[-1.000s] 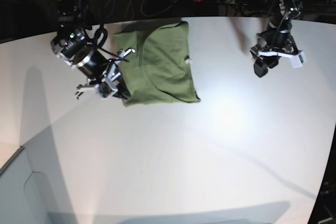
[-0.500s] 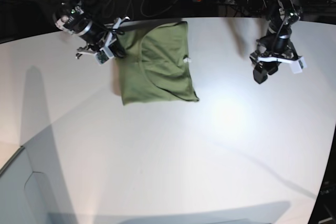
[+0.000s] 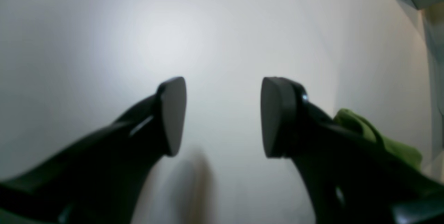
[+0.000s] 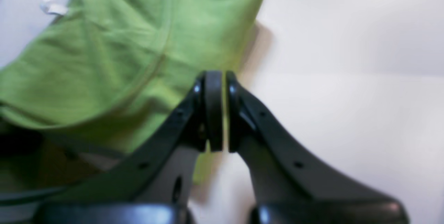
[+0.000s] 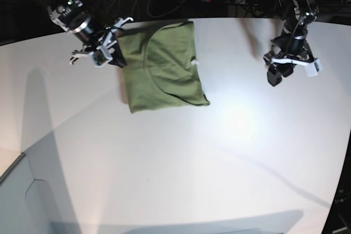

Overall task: Fold the T-shirt properly
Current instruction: 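Lower the left gripper onto the bundle's edge near the right gripper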

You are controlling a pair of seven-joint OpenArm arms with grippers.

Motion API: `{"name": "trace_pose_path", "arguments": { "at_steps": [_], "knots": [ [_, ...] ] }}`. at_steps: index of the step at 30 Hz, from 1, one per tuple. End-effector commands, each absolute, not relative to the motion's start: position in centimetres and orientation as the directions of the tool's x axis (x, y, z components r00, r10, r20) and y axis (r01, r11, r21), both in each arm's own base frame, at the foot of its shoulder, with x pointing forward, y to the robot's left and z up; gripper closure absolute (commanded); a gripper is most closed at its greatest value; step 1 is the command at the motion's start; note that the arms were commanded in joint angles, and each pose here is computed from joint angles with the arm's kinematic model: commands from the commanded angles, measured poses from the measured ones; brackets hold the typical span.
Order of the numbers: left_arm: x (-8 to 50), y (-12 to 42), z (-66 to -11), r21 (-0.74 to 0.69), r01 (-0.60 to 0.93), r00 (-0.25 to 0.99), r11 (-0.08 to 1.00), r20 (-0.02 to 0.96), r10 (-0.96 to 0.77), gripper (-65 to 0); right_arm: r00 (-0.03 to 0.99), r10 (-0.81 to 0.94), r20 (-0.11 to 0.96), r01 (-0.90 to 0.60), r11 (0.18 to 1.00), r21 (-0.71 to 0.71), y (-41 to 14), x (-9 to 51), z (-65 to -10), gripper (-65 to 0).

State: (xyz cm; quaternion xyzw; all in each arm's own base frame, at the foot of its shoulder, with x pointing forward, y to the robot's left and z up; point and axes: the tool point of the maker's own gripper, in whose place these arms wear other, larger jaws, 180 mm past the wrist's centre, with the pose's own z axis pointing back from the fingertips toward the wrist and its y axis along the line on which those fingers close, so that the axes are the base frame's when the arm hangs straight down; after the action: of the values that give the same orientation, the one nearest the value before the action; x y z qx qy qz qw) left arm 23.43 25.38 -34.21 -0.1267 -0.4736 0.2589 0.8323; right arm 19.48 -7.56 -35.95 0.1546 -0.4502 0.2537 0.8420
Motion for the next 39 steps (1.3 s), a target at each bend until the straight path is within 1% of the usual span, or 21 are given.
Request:
{"name": "trace_pose_path", "arguments": {
  "at_steps": [1, 7, 9, 12, 15, 17, 19, 21, 24, 28, 32, 39],
  "knots": [
    [23.9, 25.6, -33.0, -0.453, -0.287, 0.389, 0.844, 0.75, 0.535, -33.4, 0.438, 0.265, 0.859, -0.584, 0.81, 0.048, -6.7, 19.5, -35.2, -0.1],
    [23.5, 27.0, -33.0, -0.443, -0.319, 0.372, 0.838, 0.755, 0.541, -33.5, 0.512, 0.242, 0.824, -0.636, 0.752, 0.175, -2.9, 17.5, -38.5, -0.1],
    [23.5, 26.8, -32.9, -0.443, -0.316, 0.373, 0.839, 0.755, 0.539, -33.5, 0.531, 0.241, 0.812, -0.64, 0.742, 0.198, -2.4, 17.0, -39.2, -0.1],
    [23.3, 26.0, -33.2, -0.449, -0.304, 0.391, 0.84, 0.746, 0.539, -33.6, 0.527, 0.241, 0.815, -0.651, 0.731, 0.204, -1.8, 17.0, -39.2, -0.1],
    [23.6, 23.7, -33.8, -0.471, -0.26, 0.428, 0.843, 0.727, 0.538, -33.7, 0.489, 0.246, 0.837, -0.657, 0.734, 0.169, -2.0, 17.2, -37.6, -0.1],
    [24.0, 21.4, -33.6, -0.495, -0.214, 0.447, 0.842, 0.717, 0.535, -34.7, 0.446, 0.25, 0.859, -0.666, 0.734, 0.132, -2.1, 17.4, -35.7, -0.1],
    [24.3, 18.6, -33.1, -0.536, -0.169, 0.454, 0.827, 0.702, 0.548, -38.2, 0.399, 0.257, 0.88, -0.66, 0.747, 0.081, -2.9, 18.0, -33.7, -0.1],
    [24.6, 15.2, -32.7, -0.582, -0.112, 0.476, 0.805, 0.68, 0.558, -42.8, 0.377, 0.267, 0.887, -0.65, 0.759, 0.047, -3.6, 18.2, -32.7, -0.1],
    [24.7, 10.9, -32.9, -0.631, -0.038, 0.53, 0.775, 0.645, 0.551, -46.4, 0.368, 0.275, 0.888, -0.633, 0.774, 0.023, -4.5, 18.6, -32.2, -0.1],
    [23.8, 5.9, -34.4, -0.673, 0.029, 0.626, 0.739, 0.589, 0.511, -46.5, 0.386, 0.285, 0.877, -0.602, 0.799, 0.005, -6.2, 18.7, -32.6, -0.1],
    [22.8, 4.0, -36.7, -0.689, 0.015, 0.686, 0.725, 0.535, 0.494, -46.5, 0.397, 0.291, 0.87, -0.583, 0.812, -0.005, -7.1, 18.7, -32.8, -0.1],
    [21.6, 4.7, -38.5, -0.671, -0.019, 0.718, 0.741, 0.507, 0.477, -46.5, 0.416, 0.291, 0.862, -0.564, 0.826, -0.007, -7.9, 18.4, -33.1, -0.1]
  ]
}}
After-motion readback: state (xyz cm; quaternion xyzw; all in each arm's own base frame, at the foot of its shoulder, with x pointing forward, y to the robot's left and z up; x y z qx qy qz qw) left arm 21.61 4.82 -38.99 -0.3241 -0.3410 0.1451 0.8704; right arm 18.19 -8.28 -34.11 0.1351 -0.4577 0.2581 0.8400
